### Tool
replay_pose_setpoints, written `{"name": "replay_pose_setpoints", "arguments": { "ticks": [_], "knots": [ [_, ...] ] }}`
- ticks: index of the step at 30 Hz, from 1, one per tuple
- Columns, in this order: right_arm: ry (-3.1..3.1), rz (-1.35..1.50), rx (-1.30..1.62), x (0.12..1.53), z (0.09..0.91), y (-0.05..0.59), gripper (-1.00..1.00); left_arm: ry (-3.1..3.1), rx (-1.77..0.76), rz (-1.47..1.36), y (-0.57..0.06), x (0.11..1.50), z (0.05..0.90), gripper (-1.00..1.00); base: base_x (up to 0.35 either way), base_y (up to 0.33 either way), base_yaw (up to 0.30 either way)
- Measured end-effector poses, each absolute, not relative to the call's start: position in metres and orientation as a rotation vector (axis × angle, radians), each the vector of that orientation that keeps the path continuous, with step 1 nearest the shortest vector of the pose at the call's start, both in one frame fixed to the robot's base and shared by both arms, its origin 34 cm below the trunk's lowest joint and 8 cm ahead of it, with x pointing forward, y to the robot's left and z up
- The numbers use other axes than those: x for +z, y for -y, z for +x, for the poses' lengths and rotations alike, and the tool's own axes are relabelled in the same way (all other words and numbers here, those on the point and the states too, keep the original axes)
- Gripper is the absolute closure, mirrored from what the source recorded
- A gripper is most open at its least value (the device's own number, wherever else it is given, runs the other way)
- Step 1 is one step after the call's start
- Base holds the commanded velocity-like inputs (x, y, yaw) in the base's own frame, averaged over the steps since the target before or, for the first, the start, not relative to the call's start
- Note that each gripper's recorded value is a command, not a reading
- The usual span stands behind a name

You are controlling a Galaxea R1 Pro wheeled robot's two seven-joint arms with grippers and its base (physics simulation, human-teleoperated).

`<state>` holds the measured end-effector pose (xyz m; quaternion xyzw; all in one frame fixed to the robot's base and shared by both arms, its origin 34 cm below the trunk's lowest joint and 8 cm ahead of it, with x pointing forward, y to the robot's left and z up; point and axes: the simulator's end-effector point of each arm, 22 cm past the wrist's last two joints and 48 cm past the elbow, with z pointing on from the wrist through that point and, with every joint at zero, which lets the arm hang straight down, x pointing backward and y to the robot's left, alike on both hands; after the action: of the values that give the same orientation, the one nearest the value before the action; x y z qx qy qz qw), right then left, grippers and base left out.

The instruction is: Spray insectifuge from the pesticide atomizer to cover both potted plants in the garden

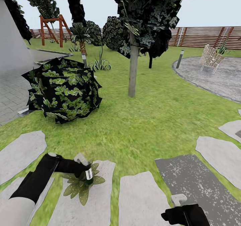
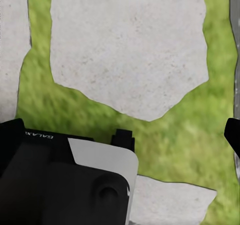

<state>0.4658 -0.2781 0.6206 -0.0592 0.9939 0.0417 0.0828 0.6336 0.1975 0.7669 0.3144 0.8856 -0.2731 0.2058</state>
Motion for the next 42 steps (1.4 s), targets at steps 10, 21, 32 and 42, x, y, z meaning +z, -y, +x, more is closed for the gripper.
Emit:
{"name": "replay_pose_setpoints", "arguments": {
  "ticks": [10,21,32,42],
  "knots": [
    [-2.884,-0.082,0.339,0.636,0.485,0.251,-1.0,-2.278,-0.849,1.181,-0.201,0.786,0.614,1.0,0.0,0.0,0.0],
    [-2.401,-0.277,0.757,0.796,0.59,0.183,-1.0,-2.232,-0.898,1.413,-0.172,0.772,0.582,1.0,0.0,0.0,0.0],
    [-2.232,-0.423,1.055,0.851,0.593,0.139,1.0,-2.228,-0.932,1.499,-0.16,0.765,0.565,1.0,0.0,0.0,0.0],
    [-2.224,-0.43,1.061,0.851,0.594,0.132,1.0,-2.213,-0.925,1.6,-0.147,0.775,0.572,1.0,0.0,0.0,0.0]
  ]
}}
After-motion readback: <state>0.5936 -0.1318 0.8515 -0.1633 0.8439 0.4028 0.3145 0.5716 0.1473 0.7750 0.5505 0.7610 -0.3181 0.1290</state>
